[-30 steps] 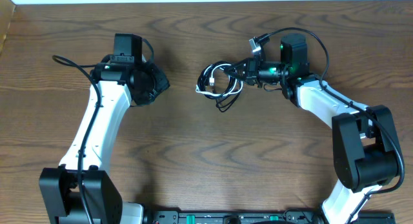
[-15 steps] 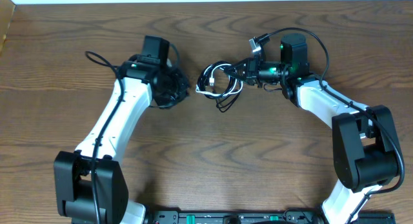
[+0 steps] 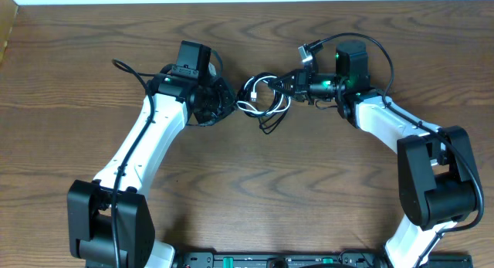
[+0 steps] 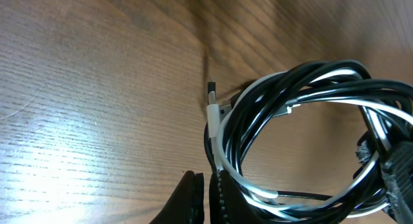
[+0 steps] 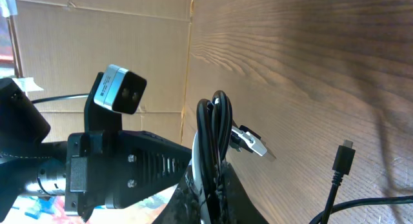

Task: Untangle cables

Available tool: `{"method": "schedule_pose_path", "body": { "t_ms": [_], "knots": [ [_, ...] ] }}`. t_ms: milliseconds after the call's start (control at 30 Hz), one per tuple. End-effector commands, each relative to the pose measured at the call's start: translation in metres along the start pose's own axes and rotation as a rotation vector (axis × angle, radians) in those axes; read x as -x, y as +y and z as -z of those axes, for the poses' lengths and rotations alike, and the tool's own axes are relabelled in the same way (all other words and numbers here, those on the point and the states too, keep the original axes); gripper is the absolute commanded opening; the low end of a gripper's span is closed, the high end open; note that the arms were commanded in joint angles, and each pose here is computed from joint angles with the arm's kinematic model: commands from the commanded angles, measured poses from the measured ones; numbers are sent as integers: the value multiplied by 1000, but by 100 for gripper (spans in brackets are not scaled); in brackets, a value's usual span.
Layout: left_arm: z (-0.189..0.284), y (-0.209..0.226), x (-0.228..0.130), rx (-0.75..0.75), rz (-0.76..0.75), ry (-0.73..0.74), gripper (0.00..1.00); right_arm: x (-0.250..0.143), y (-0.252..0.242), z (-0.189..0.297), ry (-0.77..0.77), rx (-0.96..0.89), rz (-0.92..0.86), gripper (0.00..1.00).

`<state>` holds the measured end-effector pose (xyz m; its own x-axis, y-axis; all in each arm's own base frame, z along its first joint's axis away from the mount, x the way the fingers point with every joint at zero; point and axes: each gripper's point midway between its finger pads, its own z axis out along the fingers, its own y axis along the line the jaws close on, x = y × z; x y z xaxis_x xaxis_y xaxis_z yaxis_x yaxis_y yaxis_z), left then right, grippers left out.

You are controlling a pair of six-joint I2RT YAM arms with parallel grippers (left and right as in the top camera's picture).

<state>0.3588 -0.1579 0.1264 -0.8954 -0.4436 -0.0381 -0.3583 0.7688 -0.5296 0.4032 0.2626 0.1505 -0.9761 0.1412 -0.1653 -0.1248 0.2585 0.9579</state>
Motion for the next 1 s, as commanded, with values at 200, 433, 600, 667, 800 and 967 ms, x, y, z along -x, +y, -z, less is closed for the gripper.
{"method": "schedule_pose_path", "body": {
  "t_ms": [200, 433, 600, 667, 800, 967],
  "knots": [
    [-11, 3, -4, 5, 11, 28, 11, -2, 9, -1, 14, 19, 8, 1],
    [-15, -8, -7, -14, -23, 23, 17, -2, 9, -1, 14, 19, 8, 1],
    [-23, -7, -9, 11, -38, 15, 17, -2, 9, -1, 14, 19, 8, 1],
    [-26, -5, -8, 25, -40, 12, 17, -2, 9, -1, 14, 19, 8, 1],
    [-29, -4, -10, 32, -41, 21, 17, -2, 9, -1, 14, 19, 8, 1],
    [-29, -2, -12, 39, -68, 29, 24, -2, 9, -1, 14, 19, 8, 1]
  ]
}}
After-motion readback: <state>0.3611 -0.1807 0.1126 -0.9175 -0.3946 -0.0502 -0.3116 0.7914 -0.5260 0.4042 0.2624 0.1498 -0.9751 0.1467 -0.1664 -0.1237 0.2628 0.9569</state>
